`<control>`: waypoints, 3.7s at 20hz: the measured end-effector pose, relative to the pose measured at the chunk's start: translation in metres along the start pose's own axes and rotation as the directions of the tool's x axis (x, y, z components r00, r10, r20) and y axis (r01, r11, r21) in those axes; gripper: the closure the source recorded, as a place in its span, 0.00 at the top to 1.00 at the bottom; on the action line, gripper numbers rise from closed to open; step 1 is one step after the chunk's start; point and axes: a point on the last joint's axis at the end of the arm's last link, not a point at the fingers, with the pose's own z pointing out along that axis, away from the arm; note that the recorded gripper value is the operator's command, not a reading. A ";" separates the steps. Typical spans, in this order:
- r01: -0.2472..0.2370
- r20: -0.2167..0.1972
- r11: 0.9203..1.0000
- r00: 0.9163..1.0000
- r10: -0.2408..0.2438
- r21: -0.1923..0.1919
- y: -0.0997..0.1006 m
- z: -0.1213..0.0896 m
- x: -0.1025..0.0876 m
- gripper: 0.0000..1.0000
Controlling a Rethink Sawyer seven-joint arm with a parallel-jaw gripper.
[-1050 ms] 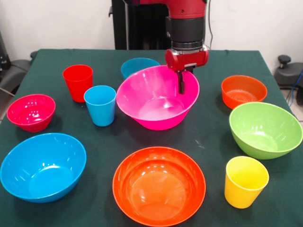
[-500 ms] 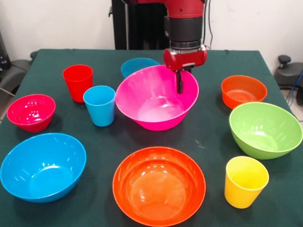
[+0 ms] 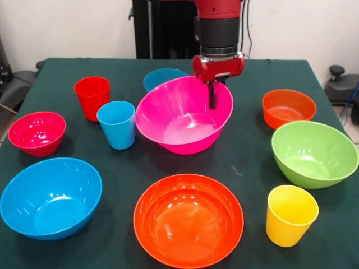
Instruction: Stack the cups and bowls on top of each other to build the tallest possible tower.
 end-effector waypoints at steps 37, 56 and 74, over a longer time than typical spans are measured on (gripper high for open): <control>-0.084 -0.112 0.996 0.990 0.084 0.001 0.008 -0.027 0.016 1.00; -0.183 -0.166 0.982 0.968 0.189 0.049 -0.019 -0.083 -0.003 1.00; -0.252 -0.176 0.966 0.950 0.258 0.052 -0.043 -0.090 0.014 1.00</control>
